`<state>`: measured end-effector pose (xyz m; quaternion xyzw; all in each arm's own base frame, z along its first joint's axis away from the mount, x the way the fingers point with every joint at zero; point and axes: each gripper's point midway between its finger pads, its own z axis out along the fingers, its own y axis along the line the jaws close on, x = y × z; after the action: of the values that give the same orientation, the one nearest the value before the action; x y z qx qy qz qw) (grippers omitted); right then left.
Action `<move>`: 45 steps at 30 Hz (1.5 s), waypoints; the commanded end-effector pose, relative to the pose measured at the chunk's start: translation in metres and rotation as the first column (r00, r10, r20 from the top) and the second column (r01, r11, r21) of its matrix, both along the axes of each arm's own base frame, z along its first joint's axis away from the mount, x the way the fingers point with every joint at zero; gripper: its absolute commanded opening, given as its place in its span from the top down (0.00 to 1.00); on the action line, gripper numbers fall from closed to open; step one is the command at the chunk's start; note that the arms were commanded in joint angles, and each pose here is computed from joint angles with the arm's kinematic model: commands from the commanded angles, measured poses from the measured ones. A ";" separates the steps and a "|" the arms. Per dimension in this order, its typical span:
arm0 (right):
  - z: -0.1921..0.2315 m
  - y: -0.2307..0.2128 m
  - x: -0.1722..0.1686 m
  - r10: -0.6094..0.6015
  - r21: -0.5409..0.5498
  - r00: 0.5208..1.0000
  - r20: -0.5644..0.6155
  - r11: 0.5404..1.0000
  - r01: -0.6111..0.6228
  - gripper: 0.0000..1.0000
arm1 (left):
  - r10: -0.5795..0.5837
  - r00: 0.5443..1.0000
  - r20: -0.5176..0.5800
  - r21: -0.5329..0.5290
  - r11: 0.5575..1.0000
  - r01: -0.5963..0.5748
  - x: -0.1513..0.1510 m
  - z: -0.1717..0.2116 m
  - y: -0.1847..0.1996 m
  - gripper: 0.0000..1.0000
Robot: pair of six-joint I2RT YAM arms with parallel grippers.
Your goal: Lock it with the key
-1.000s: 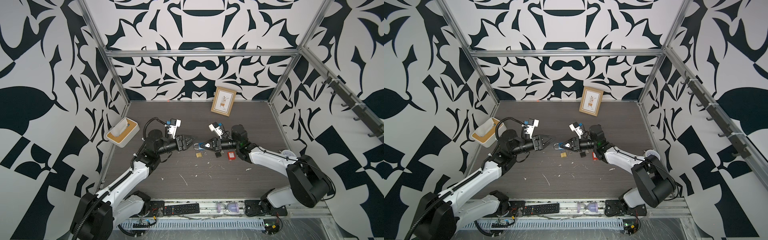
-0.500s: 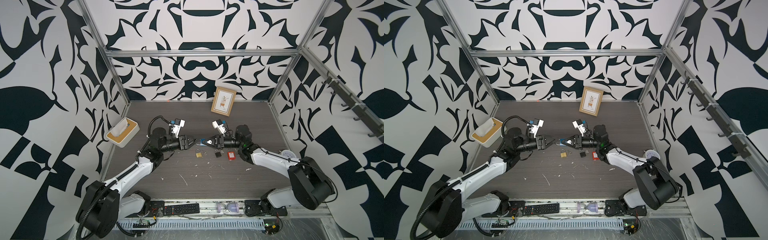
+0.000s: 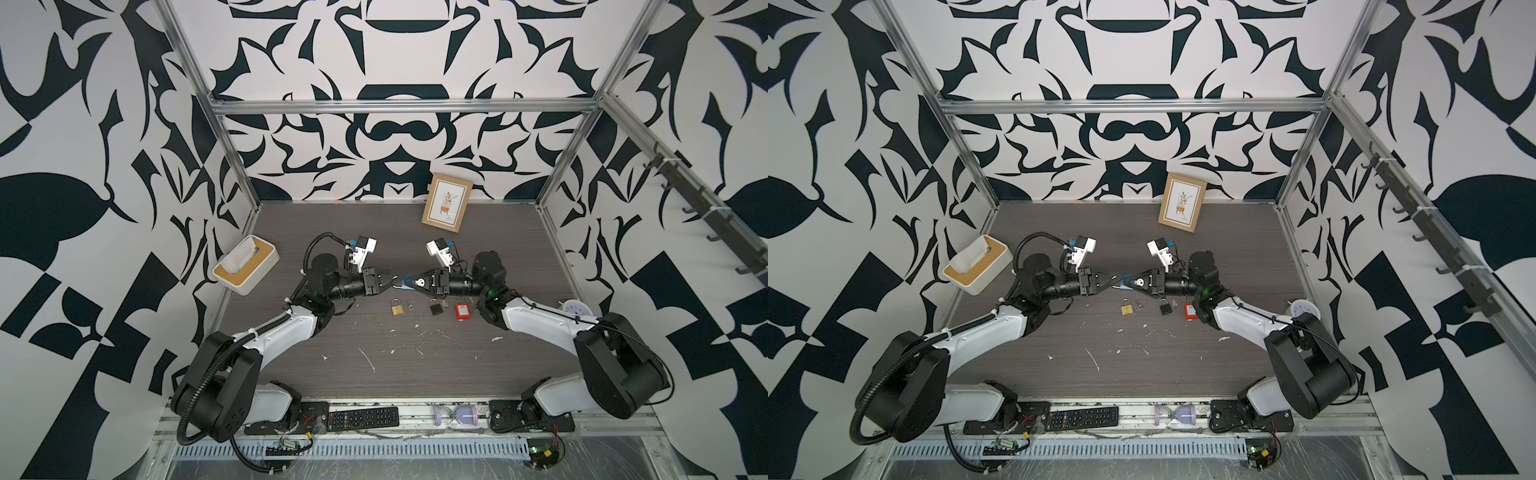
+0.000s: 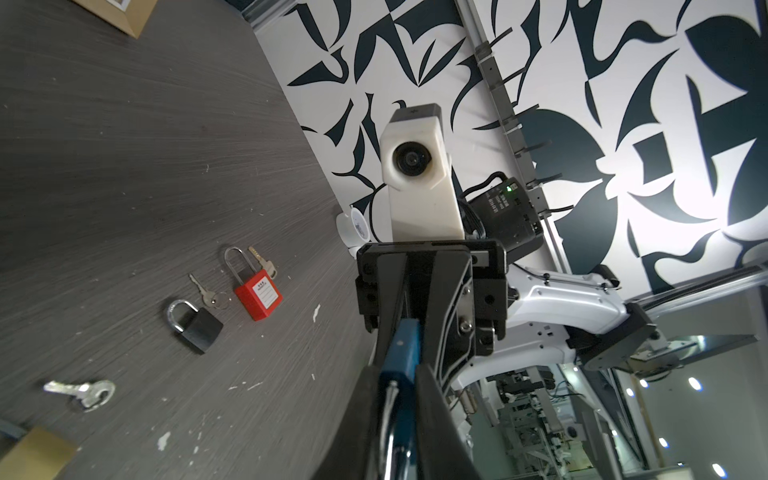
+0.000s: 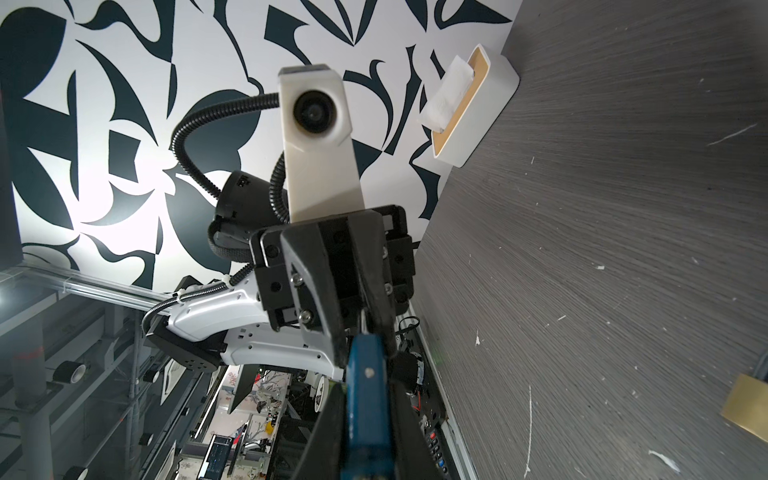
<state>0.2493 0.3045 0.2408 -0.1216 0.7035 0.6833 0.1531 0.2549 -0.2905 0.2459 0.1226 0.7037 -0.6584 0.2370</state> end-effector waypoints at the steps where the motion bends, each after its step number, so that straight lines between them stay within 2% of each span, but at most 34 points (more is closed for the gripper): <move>1: 0.024 0.001 0.001 -0.006 0.055 0.994 0.107 0.998 0.000 1.00 | -0.022 1.000 -0.005 -0.008 1.000 0.022 -0.007 -0.003 -0.001 0.97; 2: 0.023 0.002 0.002 -0.010 0.053 0.994 0.106 0.999 0.004 1.00 | -0.020 1.000 -0.008 -0.008 1.000 0.020 -0.007 -0.003 -0.001 1.00; 7: 0.020 -0.001 0.006 -0.031 0.049 0.995 0.096 0.998 0.027 1.00 | -0.014 1.000 -0.017 -0.018 1.000 0.014 -0.007 -0.002 0.000 1.00; 13: 0.019 -0.013 0.014 -0.081 0.055 0.994 0.076 0.996 0.077 0.84 | 0.047 0.998 -0.034 -0.022 0.999 -0.047 0.001 -0.004 0.007 1.00; 23: 0.018 -0.018 0.011 -0.086 0.058 0.994 0.067 0.995 0.082 0.77 | 0.087 0.995 -0.044 -0.032 0.996 -0.089 0.008 -0.004 0.014 1.00; 27: 0.017 -0.019 0.009 -0.087 0.056 0.994 0.064 0.995 0.083 0.77 | 0.098 0.994 -0.042 -0.035 0.994 -0.100 0.009 -0.003 0.017 1.00; 30: 0.016 -0.019 0.011 -0.091 0.062 0.994 0.068 0.994 0.087 0.81 | 0.093 0.995 -0.046 -0.042 0.995 -0.095 0.010 -0.001 0.016 1.00; 36: 0.019 -0.017 0.011 -0.070 0.105 0.996 0.056 0.992 0.064 0.75 | 0.074 0.996 -0.058 -0.071 0.994 -0.078 0.011 0.002 0.013 1.00; 45: 0.017 -0.012 0.013 -0.051 0.124 0.998 0.047 0.991 0.045 0.73 | 0.060 0.996 -0.060 -0.094 0.993 -0.065 0.013 0.003 0.011 1.00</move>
<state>0.2710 0.2894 0.2341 -0.0730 0.6880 0.7008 0.1738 0.2720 -0.2780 0.2338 0.0487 0.7014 -0.6725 0.2309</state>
